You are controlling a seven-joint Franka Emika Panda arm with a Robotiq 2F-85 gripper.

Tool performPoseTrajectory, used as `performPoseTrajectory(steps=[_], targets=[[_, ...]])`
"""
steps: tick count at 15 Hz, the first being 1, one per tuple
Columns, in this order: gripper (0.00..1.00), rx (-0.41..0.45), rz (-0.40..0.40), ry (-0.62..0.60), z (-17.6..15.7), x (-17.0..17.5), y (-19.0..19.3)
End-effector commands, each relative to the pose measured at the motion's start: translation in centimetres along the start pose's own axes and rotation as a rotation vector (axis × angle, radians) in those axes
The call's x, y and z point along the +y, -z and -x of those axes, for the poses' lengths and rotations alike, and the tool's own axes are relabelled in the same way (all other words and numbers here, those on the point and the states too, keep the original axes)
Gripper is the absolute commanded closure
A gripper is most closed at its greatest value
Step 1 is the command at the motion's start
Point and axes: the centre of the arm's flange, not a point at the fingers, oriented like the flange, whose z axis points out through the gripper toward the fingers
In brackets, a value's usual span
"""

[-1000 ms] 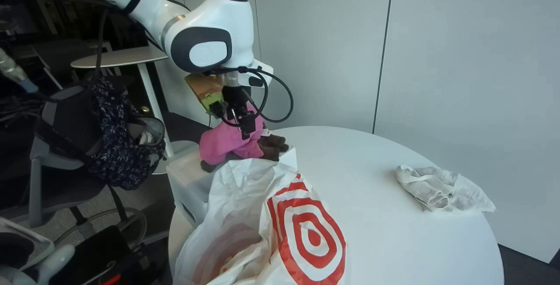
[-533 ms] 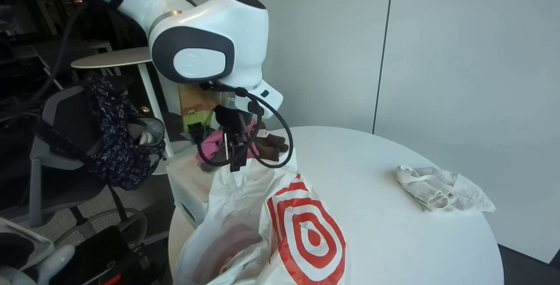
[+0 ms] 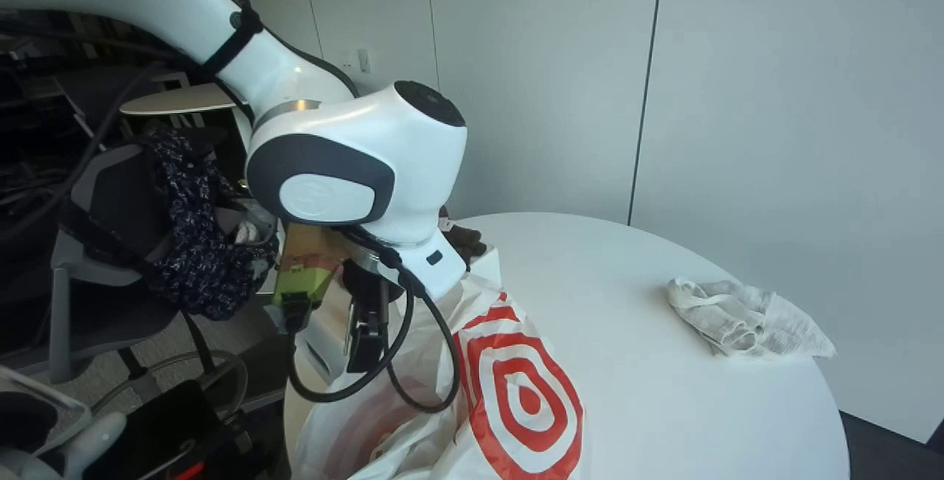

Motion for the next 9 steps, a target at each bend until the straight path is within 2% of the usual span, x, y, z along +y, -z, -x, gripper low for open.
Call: performPoseTrajectory(steps=[1, 6, 9], targets=[[0.00, -0.005, 0.035, -0.022, -2.4, 0.9, -4.3], [0.00, 0.200, 0.168, -0.033, -7.7, 1.3, -8.3], [0.00, 0.327, 0.166, -0.047, -10.4, 0.8, -9.7]])
